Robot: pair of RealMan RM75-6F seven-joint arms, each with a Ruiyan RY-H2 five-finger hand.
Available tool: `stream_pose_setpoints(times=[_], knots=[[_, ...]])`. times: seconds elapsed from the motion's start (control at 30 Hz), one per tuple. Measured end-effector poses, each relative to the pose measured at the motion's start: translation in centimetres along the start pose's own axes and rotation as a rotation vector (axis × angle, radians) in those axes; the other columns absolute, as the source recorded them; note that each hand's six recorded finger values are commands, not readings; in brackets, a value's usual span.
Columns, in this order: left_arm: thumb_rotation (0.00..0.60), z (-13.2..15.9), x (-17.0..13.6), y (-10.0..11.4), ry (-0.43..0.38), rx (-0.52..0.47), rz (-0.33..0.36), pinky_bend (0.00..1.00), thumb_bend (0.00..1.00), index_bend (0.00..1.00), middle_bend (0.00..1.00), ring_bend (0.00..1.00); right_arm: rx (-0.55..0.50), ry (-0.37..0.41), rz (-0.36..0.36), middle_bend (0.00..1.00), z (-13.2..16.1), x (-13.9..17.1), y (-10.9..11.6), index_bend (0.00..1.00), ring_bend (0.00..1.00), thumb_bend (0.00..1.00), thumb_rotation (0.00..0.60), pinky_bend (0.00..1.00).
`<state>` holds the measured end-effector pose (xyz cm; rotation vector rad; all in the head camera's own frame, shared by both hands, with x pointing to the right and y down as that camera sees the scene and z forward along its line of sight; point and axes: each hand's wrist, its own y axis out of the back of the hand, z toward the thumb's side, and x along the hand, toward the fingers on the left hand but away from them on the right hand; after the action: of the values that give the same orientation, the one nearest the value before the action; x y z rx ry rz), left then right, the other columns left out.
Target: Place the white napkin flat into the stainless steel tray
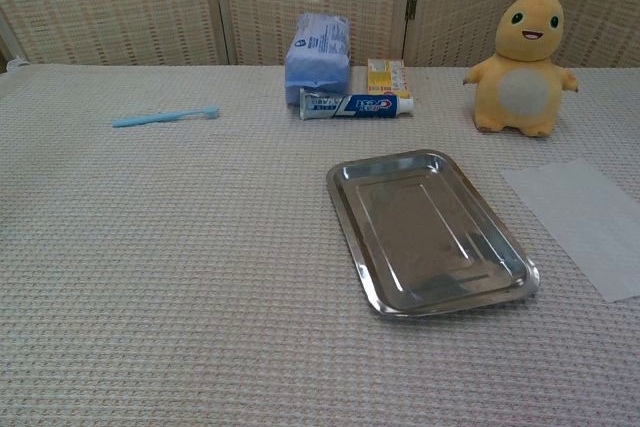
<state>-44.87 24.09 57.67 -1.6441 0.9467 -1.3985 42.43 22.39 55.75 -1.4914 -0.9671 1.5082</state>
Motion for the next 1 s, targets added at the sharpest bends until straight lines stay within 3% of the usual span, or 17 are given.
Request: stream_pose_setpoints(times=[0.47, 0.63, 0.87, 1.0], knots=[[0.600, 0.7, 0.3, -0.4, -0.056, -0.047, -0.008, 0.00, 0.35, 0.00, 0.00, 0.00, 0.042, -0.008, 0.030, 0.00, 0.3, 0.4, -0.8, 0.00, 0.00, 0.28, 0.600, 0.00], [0.600, 0.7, 0.1, 0.0, -0.062, -0.063, 0.002, 0.00, 0.38, 0.00, 0.00, 0.00, 0.061, 0.050, 0.016, 0.00, 1.3, 0.4, -1.1, 0.01, 0.00, 0.28, 0.600, 0.00], [0.600, 0.4, -0.1, 0.2, -0.062, -0.077, -0.001, 0.00, 0.39, 0.00, 0.00, 0.00, 0.033, 0.149, 0.059, 0.00, 1.6, 0.2, -2.8, 0.15, 0.00, 0.29, 0.600, 0.00], [0.600, 0.6, -0.1, 0.1, -0.064, -0.072, 0.001, 0.00, 0.39, 0.00, 0.00, 0.00, 0.012, 0.207, 0.095, 0.00, 1.2, 0.3, -4.4, 0.21, 0.00, 0.45, 0.600, 0.00]])
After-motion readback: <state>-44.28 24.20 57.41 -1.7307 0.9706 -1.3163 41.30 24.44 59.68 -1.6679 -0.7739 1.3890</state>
